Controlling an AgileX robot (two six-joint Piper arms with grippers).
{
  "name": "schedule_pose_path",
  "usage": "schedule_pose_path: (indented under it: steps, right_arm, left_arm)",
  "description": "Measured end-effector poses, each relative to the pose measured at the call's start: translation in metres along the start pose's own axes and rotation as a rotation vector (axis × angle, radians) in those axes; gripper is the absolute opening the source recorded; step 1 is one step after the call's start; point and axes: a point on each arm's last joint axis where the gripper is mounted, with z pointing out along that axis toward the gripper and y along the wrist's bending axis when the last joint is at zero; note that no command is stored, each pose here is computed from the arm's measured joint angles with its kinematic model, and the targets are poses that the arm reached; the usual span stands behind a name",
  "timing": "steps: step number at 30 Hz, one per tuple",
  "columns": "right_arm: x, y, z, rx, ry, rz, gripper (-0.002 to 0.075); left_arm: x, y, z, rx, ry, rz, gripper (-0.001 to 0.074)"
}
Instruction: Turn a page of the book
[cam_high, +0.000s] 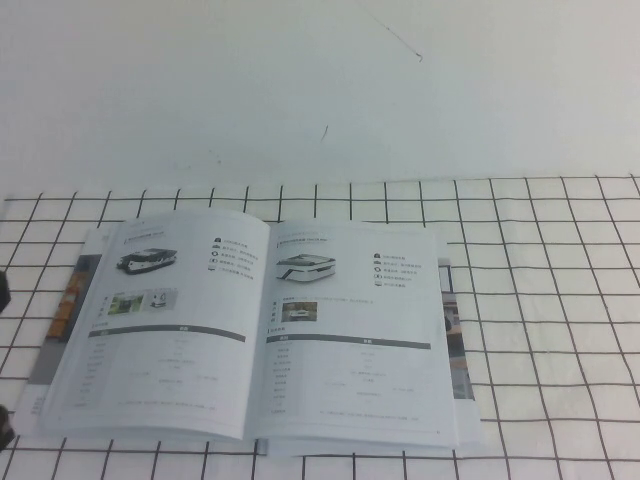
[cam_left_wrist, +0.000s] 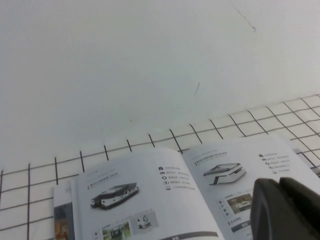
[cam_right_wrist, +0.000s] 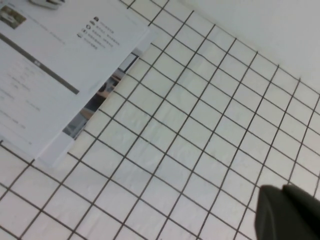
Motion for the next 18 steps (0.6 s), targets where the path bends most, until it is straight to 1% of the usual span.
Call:
schedule_pose_path:
  steps: [4, 9, 14, 18]
  right_arm:
    - [0.037, 0.015, 0.002, -0.002, -0.046, 0.017, 0.0]
    - [0.087, 0.035, 0.02, 0.004, -0.11, 0.024, 0.0]
    - [0.125, 0.055, 0.038, -0.049, -0.171, 0.085, 0.0]
    - [0.143, 0.064, 0.048, -0.065, -0.183, 0.106, 0.0]
  left_arm:
    - [0.015, 0.0, -0.017, -0.02, -0.086, 0.036, -0.0002]
    - [0.05, 0.005, -0.022, -0.066, -0.166, 0.081, -0.0002]
    - [0.085, 0.008, -0.013, -0.079, -0.127, 0.09, -0.0002]
    - [0.096, 0.009, -0.009, -0.079, -0.092, 0.09, -0.0002]
